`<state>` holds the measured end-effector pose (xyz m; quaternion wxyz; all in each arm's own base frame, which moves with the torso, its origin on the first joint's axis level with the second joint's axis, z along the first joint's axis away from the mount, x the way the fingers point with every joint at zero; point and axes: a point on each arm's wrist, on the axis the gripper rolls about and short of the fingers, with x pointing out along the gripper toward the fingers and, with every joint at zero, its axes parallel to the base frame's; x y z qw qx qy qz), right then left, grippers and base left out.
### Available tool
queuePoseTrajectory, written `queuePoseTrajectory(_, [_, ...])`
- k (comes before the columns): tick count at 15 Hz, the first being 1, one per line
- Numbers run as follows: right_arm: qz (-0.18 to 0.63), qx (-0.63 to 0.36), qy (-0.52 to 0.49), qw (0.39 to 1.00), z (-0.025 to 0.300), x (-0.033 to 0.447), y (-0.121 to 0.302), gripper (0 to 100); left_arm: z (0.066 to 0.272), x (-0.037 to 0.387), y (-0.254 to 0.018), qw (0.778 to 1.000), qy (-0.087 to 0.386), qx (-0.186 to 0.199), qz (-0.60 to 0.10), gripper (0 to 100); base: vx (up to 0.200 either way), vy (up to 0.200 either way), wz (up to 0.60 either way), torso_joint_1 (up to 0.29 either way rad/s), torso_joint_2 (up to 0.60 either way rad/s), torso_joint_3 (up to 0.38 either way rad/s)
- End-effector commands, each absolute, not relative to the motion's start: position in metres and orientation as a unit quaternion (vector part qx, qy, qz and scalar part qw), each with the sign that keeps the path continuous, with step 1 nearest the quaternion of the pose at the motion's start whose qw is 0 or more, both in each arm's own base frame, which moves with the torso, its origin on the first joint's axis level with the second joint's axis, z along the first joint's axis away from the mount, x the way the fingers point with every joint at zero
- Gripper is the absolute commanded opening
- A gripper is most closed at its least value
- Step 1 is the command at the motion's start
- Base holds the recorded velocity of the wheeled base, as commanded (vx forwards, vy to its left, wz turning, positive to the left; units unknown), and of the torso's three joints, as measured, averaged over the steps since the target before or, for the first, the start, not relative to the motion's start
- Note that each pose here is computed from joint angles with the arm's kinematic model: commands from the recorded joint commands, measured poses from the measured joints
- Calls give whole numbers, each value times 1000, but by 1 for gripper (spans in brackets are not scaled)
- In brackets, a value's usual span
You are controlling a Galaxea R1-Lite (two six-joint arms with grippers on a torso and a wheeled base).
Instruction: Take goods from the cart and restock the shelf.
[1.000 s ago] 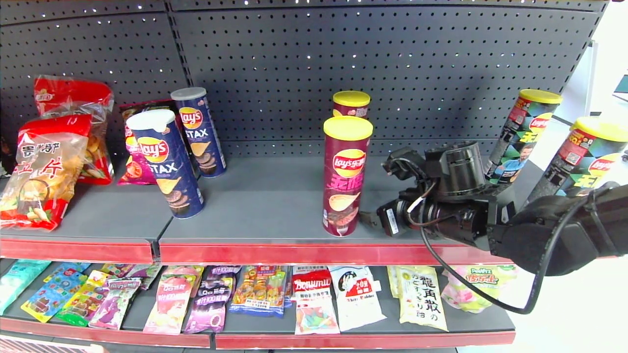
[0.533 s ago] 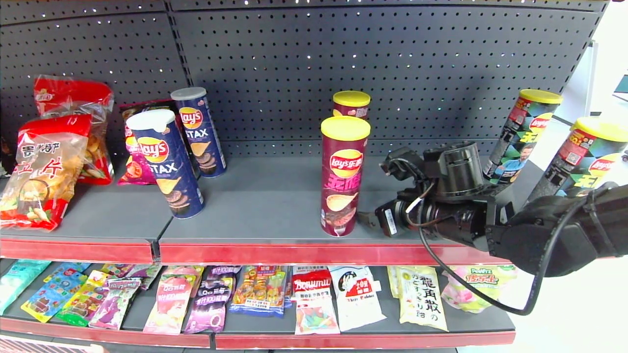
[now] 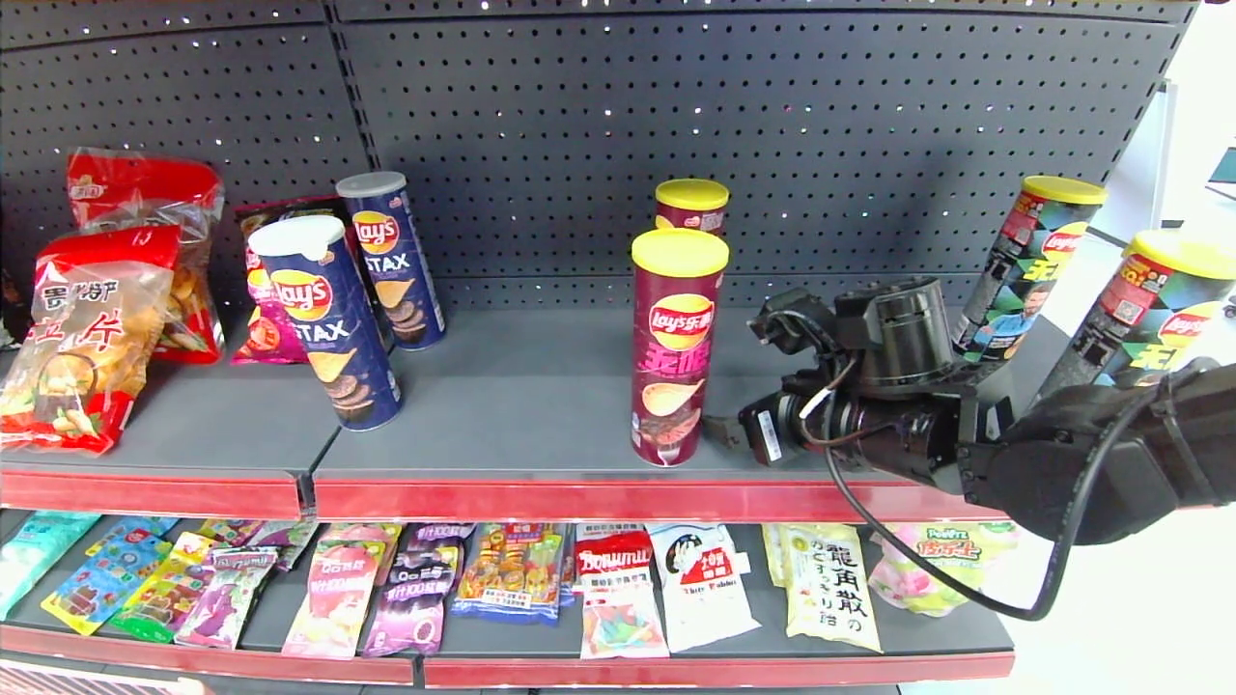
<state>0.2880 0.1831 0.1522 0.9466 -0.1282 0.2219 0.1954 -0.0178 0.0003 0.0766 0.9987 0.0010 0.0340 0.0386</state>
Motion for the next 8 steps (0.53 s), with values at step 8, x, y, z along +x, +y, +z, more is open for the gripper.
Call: queuePoseTrajectory(8, [188, -129, 217, 949, 157, 278, 179, 100, 77, -18, 0, 999, 35, 1, 39, 100, 0, 0, 0, 0, 0, 0])
